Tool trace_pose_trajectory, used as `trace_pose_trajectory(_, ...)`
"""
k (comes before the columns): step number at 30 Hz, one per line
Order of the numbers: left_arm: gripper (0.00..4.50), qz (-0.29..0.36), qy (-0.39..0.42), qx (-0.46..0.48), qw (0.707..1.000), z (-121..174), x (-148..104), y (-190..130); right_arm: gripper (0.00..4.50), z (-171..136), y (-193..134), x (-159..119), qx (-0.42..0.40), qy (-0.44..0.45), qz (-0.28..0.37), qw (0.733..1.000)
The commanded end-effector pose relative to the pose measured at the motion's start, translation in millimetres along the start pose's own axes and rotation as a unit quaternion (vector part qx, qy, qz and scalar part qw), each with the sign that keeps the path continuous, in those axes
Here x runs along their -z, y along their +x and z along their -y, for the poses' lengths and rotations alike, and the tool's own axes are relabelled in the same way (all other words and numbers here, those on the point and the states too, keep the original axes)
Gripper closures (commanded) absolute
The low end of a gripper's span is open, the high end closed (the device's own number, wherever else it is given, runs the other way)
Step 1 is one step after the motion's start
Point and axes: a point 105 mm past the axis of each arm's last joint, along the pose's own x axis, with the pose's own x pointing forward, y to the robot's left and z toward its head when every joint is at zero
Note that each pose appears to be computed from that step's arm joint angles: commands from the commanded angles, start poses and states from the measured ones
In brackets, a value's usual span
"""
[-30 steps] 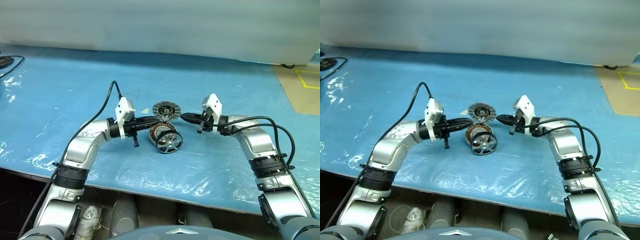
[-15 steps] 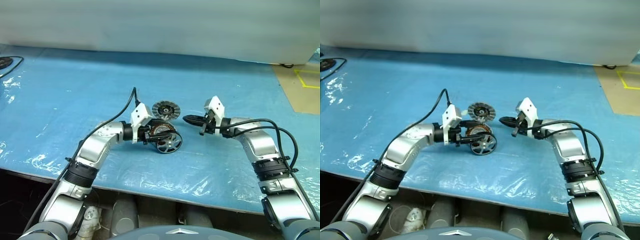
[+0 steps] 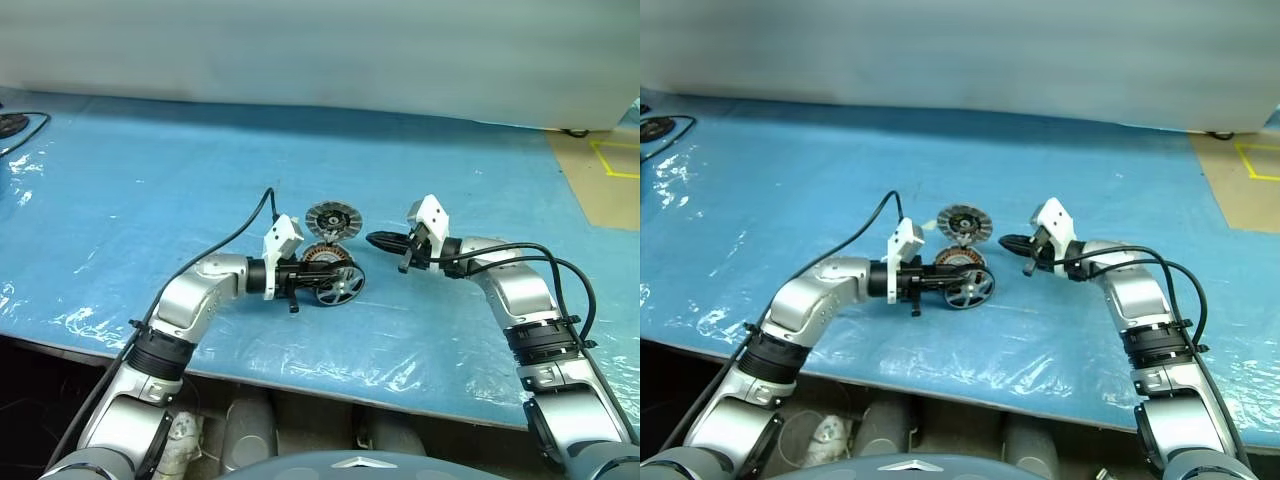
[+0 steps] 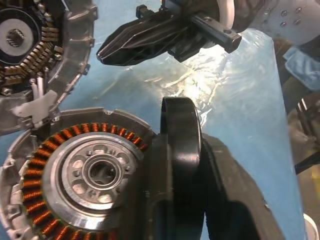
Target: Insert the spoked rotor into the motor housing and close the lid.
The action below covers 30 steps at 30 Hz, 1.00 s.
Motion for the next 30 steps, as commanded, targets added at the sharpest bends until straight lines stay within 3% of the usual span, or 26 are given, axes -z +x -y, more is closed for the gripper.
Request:
trace_pose_trajectory(1, 4.08, 0.03, -0.002, -0.012, 0.999, -2.2, -14.0, -6.4, 4.5, 3.0, 0.4, -13.0, 0.004, -0.022, 0.018, 1.0)
trace_pose_trajectory(6, 4.08, 0.103, -0.049, -0.015, 0.993, -1.7, -32.0, -14.9, 4.5, 7.1, 0.9, -16.8, 0.003, -0.026, 0.021, 0.999)
trace_pose_trajectory(12, 4.08, 0.232, -0.152, -0.018, 0.961, -5.4, -60.3, -35.0, 4.5, 7.9, 3.7, -12.9, 0.003, -0.027, 0.018, 0.999)
trace_pose_trajectory(15, 4.08, 0.259, -0.181, -0.031, 0.948, -10.5, -63.3, -39.7, 4.5, 5.2, 7.2, -11.9, -0.001, -0.027, 0.019, 0.999)
trace_pose_trajectory(21, 4.08, 0.249, -0.217, -0.066, 0.941, -20.2, -49.1, -35.2, 4.5, 3.0, 9.5, -8.2, -0.004, -0.034, 0.01, 0.999)
trace_pose_trajectory(30, 4.08, 0.221, -0.257, -0.045, 0.94, -13.2, -34.9, -26.0, 4.5, 3.6, 7.8, -5.1, 0.002, -0.041, 0.002, 0.999)
